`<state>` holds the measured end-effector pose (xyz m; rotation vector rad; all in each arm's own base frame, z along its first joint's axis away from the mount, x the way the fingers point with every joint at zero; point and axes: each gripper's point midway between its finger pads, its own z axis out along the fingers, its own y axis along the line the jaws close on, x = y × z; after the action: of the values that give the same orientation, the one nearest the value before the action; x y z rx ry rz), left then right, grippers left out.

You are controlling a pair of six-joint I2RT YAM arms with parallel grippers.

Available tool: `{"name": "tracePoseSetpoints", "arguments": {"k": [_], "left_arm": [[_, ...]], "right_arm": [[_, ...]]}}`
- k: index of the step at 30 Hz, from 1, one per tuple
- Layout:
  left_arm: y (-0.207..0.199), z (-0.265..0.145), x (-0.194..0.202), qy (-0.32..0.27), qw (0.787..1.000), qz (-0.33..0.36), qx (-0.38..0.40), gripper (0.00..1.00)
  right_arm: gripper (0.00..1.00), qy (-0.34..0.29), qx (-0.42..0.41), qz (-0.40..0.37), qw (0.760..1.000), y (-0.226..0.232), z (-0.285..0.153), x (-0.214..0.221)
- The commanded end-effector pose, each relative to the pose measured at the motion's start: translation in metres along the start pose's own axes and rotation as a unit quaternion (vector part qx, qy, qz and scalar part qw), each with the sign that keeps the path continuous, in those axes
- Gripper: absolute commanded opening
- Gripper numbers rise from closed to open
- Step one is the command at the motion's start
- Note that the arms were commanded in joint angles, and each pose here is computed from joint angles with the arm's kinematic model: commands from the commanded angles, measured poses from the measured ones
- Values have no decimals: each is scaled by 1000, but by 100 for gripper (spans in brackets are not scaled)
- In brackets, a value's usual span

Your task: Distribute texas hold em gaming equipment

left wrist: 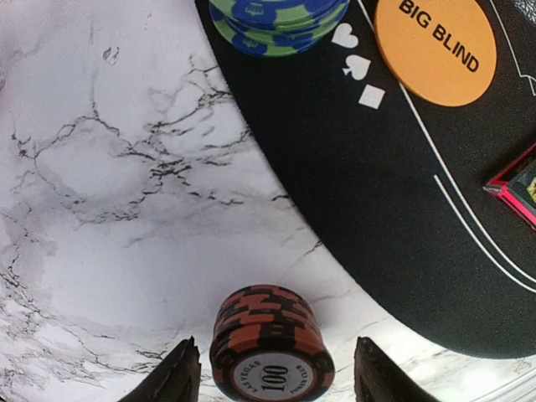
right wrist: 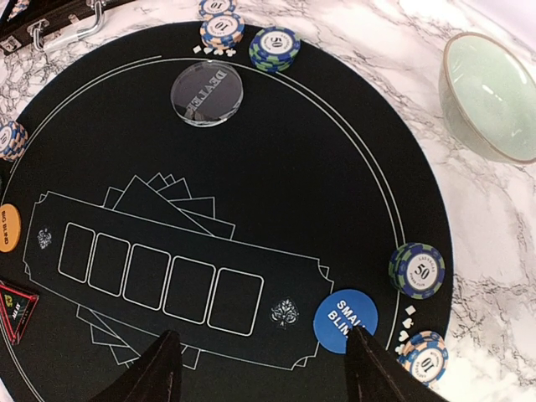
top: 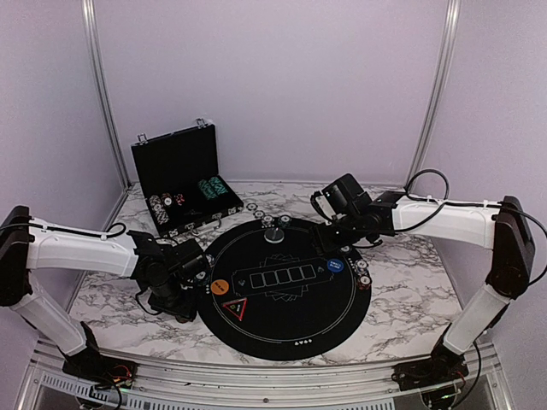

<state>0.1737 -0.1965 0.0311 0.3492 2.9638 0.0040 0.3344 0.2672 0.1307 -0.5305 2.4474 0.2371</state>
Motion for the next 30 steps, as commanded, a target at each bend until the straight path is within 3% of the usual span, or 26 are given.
{"name": "tracePoseSetpoints", "arguments": {"k": [1, 30], "left_arm": [[4, -2, 0, 5, 1000, 11, -17, 62], [8, -1, 3, 5, 1000, 16, -22, 42]], "right_arm": [[64, -31, -3, -2, 1000, 5, -8, -21], [64, -34, -7, 1, 999, 8, -9, -26]]}}
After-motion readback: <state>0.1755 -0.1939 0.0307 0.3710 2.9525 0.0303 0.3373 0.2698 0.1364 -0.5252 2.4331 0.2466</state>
